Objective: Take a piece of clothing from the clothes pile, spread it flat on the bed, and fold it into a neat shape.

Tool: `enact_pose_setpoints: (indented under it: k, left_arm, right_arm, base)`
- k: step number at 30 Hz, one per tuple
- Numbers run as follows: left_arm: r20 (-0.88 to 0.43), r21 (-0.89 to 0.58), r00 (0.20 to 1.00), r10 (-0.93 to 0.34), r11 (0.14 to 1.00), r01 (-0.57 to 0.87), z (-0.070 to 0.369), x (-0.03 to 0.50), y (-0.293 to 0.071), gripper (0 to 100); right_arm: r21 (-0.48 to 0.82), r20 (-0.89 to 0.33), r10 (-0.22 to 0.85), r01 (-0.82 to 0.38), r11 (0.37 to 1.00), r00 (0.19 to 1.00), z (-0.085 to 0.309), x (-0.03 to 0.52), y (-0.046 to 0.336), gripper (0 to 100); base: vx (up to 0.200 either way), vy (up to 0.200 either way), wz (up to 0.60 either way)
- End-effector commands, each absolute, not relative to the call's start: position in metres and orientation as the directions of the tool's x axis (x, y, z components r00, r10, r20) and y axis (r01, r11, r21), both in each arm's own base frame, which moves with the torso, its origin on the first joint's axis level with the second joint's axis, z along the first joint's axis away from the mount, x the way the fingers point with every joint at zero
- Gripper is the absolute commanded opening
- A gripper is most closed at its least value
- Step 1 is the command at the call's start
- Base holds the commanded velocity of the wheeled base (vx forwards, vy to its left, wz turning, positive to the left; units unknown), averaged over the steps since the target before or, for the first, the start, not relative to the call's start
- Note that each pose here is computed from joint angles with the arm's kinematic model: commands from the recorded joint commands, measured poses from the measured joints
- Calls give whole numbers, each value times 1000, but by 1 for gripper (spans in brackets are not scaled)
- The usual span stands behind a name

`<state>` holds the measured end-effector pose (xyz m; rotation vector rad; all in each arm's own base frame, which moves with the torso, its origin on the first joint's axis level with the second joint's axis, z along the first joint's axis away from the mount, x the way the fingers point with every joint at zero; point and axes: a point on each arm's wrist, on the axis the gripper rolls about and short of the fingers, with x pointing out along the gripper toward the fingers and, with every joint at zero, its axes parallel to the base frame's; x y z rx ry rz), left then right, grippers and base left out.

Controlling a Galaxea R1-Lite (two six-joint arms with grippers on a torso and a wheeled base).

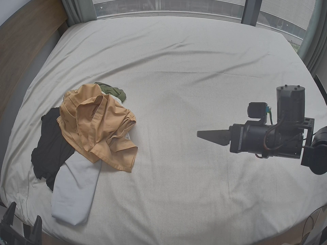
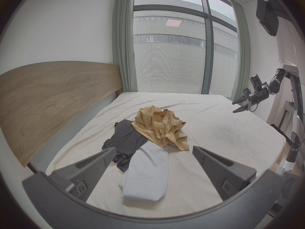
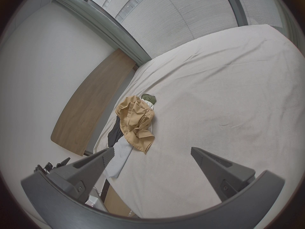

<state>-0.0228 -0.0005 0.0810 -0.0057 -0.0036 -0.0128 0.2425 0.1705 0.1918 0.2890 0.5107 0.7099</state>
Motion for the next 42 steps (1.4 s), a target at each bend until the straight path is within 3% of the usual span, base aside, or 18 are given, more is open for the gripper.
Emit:
enact_pose_setpoints:
  k: [1, 42]
  left_arm:
    - [3, -8, 1000, -12, 1000, 12, 76, -23, 0, 100]
    - [2, -6, 1000, -12, 1000, 12, 76, -23, 0, 100]
  right_arm:
    - [429, -378, 699, -554, 713, 607, 179, 253, 192, 100]
    - [441, -428, 756, -616, 653, 495, 123, 300, 295, 100]
  base:
    - [0, 0, 0]
    - [0, 0, 0]
